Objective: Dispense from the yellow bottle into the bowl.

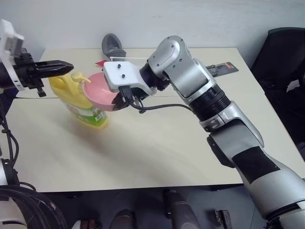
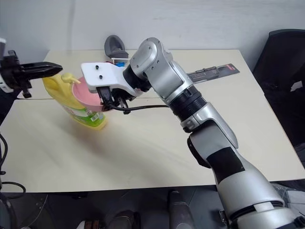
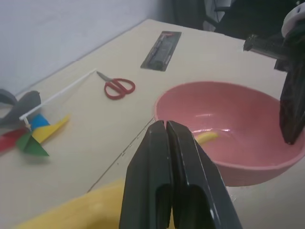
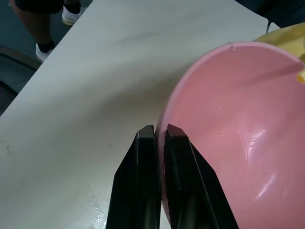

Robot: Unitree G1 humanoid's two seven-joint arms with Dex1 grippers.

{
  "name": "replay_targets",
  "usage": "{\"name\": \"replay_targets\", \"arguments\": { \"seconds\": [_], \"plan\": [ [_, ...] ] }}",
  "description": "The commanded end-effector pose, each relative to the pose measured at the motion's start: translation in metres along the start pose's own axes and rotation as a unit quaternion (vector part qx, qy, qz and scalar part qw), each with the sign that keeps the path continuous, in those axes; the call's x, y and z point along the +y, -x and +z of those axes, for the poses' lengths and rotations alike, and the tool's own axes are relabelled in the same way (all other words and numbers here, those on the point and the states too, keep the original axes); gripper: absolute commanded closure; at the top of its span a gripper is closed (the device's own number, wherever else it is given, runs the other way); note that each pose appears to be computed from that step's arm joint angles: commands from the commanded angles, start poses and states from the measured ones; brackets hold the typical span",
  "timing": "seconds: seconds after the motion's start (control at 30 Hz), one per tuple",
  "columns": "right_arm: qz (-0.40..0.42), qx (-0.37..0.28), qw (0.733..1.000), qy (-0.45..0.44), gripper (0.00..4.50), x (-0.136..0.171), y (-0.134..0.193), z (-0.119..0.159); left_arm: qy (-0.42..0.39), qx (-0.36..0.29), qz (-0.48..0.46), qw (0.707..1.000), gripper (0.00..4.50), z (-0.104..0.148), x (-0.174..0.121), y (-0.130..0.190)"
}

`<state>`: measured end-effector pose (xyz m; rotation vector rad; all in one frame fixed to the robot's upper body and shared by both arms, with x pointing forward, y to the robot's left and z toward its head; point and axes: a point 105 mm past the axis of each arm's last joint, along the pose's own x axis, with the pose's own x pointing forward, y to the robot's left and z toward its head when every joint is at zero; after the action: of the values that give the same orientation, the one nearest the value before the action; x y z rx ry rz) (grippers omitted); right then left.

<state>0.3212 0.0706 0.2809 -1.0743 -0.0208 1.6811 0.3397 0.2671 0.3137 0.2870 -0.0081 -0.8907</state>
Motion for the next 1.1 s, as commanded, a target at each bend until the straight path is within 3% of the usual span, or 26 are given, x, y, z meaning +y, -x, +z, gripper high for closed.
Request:
{"name": "replay_targets", "arguments": {
  "seconds": [0.03,0.33,0.7,1.1],
  "plan": [
    [-0.008,-0.015,0.999,0.03,4.32,-0.002,0.005,0.016,-0.032,-0.023,0.019,0.999,4.43,0.012,0.001,-0.001],
    [-0.023,0.001,0.999,0.032,4.32,-0.009,0.001,0.009,-0.027,-0.031,0.02,0.999,4.43,0.009,0.0,-0.016],
    [-0.024,0.008,0.999,0.032,4.32,-0.011,0.001,0.006,-0.028,0.052,-0.009,0.998,4.43,-0.023,-0.015,-0.023],
    [-0.023,0.005,0.999,0.042,4.32,-0.011,-0.001,0.011,0.009,0.058,0.017,0.998,4.43,-0.043,0.0,-0.025]
  ]
}}
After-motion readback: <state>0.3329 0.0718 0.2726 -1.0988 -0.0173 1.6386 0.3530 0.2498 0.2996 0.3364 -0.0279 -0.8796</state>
